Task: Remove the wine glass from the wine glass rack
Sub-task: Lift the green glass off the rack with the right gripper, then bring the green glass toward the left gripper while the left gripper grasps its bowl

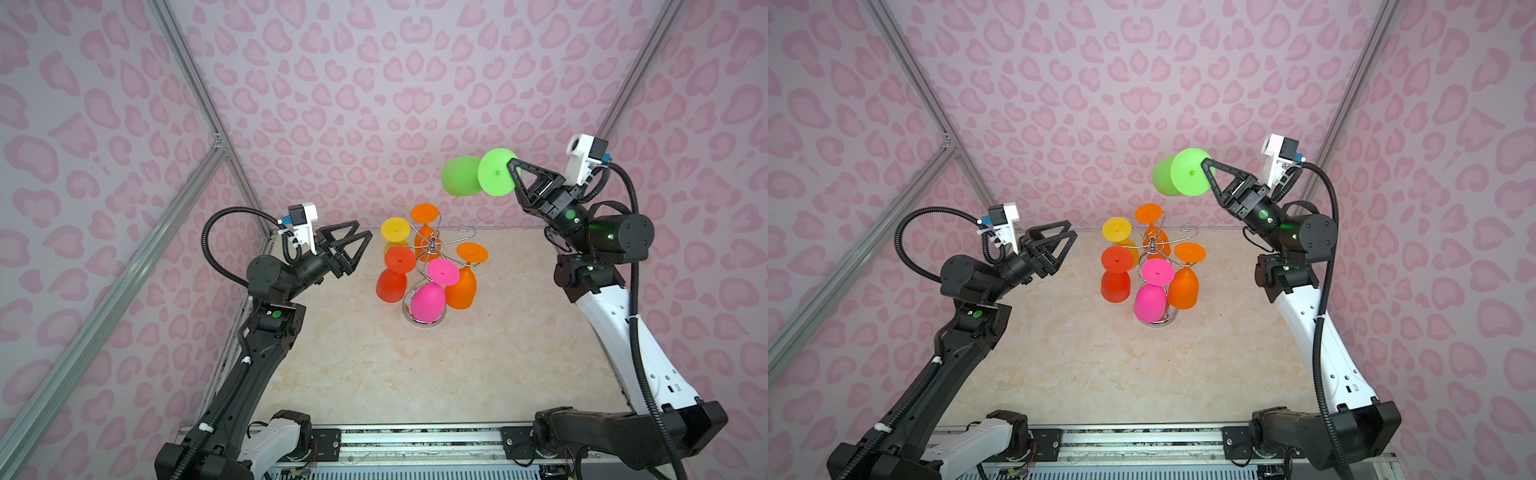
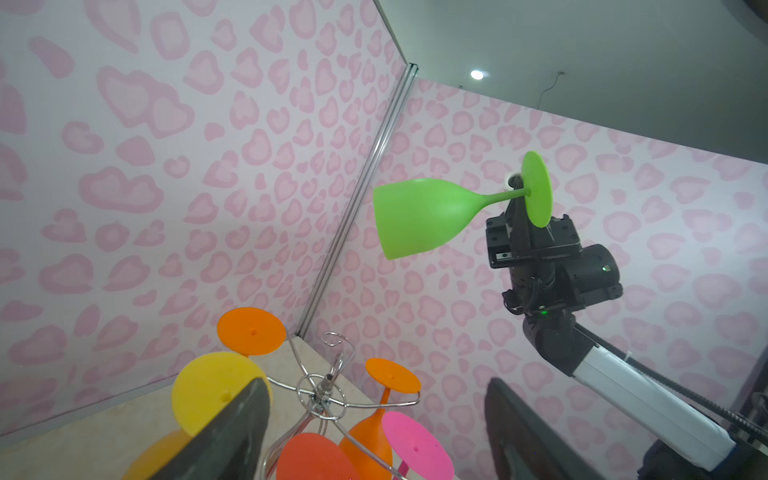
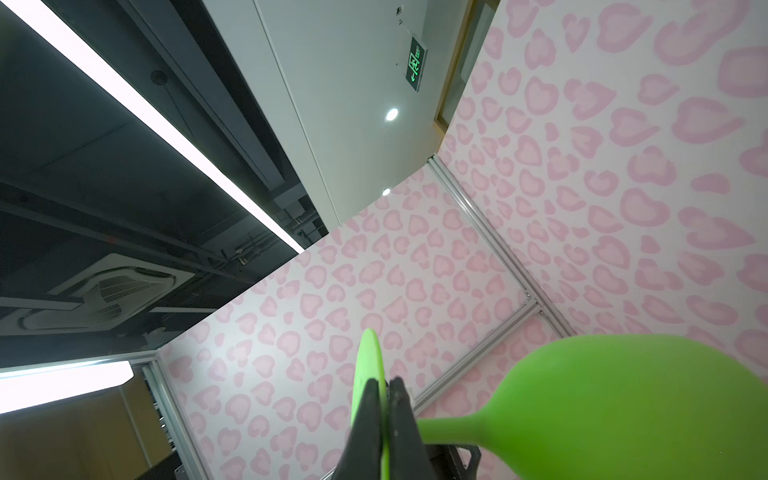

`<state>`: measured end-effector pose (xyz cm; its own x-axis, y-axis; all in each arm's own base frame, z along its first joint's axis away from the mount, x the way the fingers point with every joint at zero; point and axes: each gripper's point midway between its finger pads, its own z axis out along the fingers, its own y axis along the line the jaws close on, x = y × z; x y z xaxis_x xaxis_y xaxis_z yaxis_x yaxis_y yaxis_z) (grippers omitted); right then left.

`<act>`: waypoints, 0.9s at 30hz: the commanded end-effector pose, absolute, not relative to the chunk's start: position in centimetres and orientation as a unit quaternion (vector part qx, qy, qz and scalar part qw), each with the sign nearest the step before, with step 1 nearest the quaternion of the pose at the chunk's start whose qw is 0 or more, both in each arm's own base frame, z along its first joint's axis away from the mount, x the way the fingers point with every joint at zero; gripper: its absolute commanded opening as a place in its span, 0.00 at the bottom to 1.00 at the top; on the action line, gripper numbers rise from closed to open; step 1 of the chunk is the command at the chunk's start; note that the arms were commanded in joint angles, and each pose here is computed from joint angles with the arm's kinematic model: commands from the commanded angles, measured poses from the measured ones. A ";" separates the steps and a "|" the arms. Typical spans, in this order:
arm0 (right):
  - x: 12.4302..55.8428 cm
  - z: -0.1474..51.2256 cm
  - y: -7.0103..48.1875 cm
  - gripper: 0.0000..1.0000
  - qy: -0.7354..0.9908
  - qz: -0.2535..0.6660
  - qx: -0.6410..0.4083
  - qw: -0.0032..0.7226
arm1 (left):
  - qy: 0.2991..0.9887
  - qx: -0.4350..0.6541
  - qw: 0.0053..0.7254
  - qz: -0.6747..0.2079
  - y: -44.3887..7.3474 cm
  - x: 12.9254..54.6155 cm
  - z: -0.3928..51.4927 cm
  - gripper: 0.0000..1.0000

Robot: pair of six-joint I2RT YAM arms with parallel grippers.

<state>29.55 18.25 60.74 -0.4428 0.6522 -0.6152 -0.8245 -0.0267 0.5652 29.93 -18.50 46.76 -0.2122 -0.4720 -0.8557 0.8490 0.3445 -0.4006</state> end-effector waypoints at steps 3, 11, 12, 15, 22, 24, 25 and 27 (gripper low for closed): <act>28.7 60.1 21.3 0.00 0.427 0.766 -0.101 0.469 | 0.461 0.226 0.604 -0.609 -19.3 27.9 49.6 0.84; 28.0 58.2 24.4 0.00 0.409 0.810 -0.105 0.407 | 0.416 0.227 0.555 -0.684 -20.0 29.9 49.1 0.84; 28.1 58.0 24.6 0.00 0.410 0.811 -0.103 0.404 | 0.411 0.228 0.548 -0.692 -20.0 30.1 49.0 0.84; 28.3 57.5 24.9 0.00 0.407 0.818 -0.099 0.395 | 0.421 0.226 0.535 -0.697 -20.5 31.0 48.2 0.84; 29.1 56.7 26.1 0.00 0.404 0.830 -0.097 0.372 | 0.426 0.225 0.521 -0.705 -21.4 31.5 47.4 0.86; 29.5 56.5 26.4 0.00 0.400 0.837 -0.094 0.362 | 0.423 0.236 0.513 -0.708 -22.1 31.0 47.7 0.86; 29.7 56.5 26.4 0.00 0.396 0.841 -0.092 0.357 | 0.421 0.240 0.509 -0.711 -22.4 30.8 47.8 0.85; 30.0 56.4 26.5 0.00 0.390 0.849 -0.089 0.346 | 0.417 0.245 0.507 -0.713 -22.7 30.4 48.1 0.83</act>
